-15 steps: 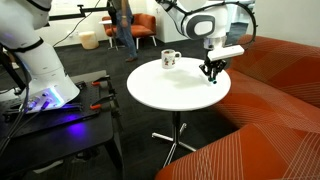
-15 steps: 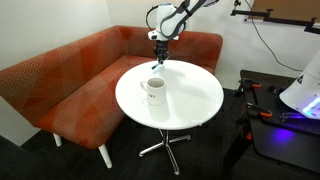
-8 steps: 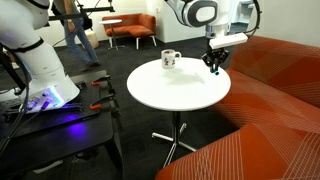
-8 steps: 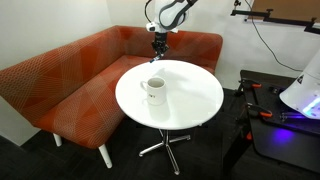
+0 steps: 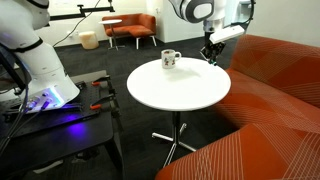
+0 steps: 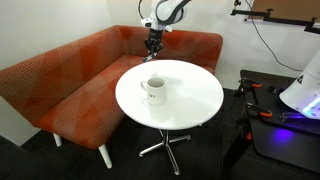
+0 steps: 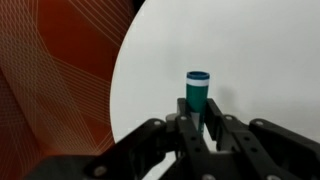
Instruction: Pick up the pen from the table and put it in the cup
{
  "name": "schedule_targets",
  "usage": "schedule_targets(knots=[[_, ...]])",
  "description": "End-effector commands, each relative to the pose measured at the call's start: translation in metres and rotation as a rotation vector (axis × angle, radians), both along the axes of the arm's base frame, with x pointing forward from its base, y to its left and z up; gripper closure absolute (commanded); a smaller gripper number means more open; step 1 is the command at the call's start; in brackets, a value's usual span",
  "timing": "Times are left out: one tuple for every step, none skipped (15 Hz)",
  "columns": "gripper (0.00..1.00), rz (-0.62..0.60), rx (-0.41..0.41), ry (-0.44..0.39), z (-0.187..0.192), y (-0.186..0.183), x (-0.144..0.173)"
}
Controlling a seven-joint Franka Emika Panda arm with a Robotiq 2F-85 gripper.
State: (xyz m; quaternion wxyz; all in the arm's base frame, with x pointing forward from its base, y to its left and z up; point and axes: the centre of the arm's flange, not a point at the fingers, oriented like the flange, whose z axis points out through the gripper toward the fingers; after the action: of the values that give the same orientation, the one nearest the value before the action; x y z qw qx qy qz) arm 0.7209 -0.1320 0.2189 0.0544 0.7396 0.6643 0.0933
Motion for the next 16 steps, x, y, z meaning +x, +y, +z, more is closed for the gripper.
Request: schedule_targets(knots=[[0.95,0.064,0.084,-0.038,0.015,0.007,-0.003],[0.95,0.069,0.103,-0.037,0.016,0.01,-0.002],[0.95,0.077,0.119,-0.035,0.017,0.012,-0.002],[0.95,0.089,0.128,-0.037,0.018,0.013,-0.002],[0.95,0.097,0.14,-0.043,0.018,0.014,-0.002],[0.95,0.1,0.159,-0.062,0.019,0.015,-0.002],[0.95,0.099,0.189,-0.075,0.02,0.016,-0.002],[0.95,0.097,0.22,-0.085,0.021,0.019,-0.003],[0.95,0.09,0.248,-0.092,0.023,0.022,-0.003],[0.95,0.083,0.281,-0.1,0.025,0.024,-0.004],[0.95,0.082,0.307,-0.104,0.027,0.026,-0.006],[0.95,0.077,0.335,-0.108,0.029,0.027,-0.007],[0.95,0.07,0.363,-0.108,0.031,0.029,-0.008],[0.95,0.062,0.392,-0.108,0.032,0.03,-0.008],[0.95,0.058,0.417,-0.11,0.033,0.03,-0.009],[0.95,0.057,0.446,-0.105,0.034,0.03,-0.009]])
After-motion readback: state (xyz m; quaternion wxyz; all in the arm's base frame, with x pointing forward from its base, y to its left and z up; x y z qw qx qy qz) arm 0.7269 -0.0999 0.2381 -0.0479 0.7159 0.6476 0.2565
